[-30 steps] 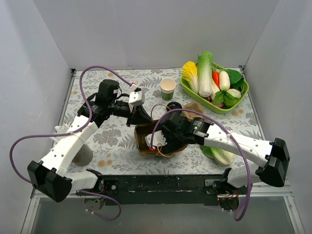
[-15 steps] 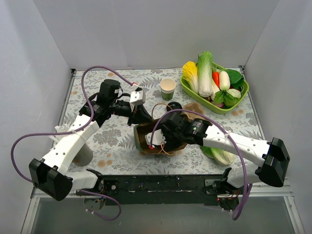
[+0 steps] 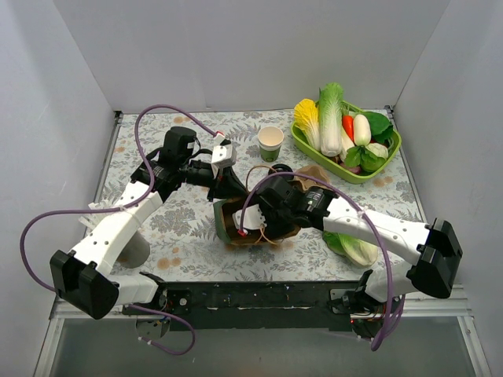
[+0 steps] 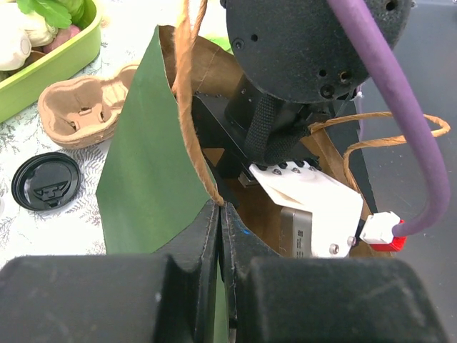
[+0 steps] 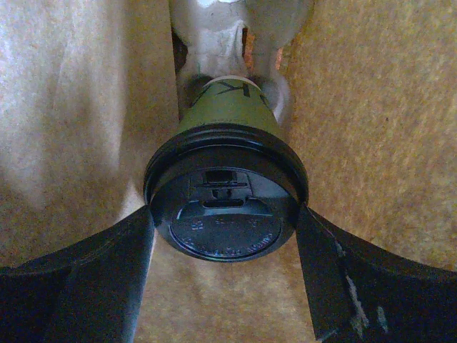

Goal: Pack the takeout coffee

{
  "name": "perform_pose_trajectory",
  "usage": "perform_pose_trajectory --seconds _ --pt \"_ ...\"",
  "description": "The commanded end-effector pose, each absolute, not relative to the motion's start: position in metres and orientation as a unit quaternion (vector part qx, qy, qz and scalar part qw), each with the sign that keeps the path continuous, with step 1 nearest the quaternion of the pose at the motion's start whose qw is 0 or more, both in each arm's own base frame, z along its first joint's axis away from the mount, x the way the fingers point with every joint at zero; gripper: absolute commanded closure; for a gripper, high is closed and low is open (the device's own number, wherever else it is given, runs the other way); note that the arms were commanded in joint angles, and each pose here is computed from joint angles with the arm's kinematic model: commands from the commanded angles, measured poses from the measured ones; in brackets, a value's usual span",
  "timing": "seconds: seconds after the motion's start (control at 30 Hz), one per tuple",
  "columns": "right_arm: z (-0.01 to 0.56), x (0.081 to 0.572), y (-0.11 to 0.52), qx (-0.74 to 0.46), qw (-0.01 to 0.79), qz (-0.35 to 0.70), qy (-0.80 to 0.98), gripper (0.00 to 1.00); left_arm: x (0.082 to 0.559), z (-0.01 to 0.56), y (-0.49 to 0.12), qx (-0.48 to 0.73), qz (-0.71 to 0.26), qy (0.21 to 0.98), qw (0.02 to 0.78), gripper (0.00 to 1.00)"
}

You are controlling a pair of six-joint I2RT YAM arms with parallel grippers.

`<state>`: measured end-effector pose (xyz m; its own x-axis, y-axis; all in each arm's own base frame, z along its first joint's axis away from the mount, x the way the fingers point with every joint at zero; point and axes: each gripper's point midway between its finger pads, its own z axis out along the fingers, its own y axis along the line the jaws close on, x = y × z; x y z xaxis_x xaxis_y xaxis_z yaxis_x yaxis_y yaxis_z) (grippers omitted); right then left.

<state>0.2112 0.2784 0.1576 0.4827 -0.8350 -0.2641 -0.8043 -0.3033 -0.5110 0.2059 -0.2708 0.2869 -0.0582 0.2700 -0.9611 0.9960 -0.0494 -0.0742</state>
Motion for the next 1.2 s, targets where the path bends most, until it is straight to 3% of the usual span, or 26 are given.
perform_pose_trajectory --seconds 0.0,0.33,1.0,1.17 --pt "0.163 0.205 0.283 -0.811 0.286 -0.003 0.511 0.99 0.205 0.297 -0.273 0.569 -0.463 0.548 0.402 1.00" --pt "0.174 0.194 0.287 -0.808 0.281 -0.007 0.518 0.99 0.203 0.296 -0.273 0.563 -0.469 0.553 0.395 1.00" --pt "0.181 0.222 0.278 -0.797 0.282 -0.093 0.526 0.99 0.203 0.288 -0.277 0.560 -0.487 0.553 0.379 1.00" --pt "0.184 0.216 0.283 -0.799 0.279 -0.071 0.528 0.99 0.203 0.288 -0.276 0.560 -0.484 0.556 0.378 1.00"
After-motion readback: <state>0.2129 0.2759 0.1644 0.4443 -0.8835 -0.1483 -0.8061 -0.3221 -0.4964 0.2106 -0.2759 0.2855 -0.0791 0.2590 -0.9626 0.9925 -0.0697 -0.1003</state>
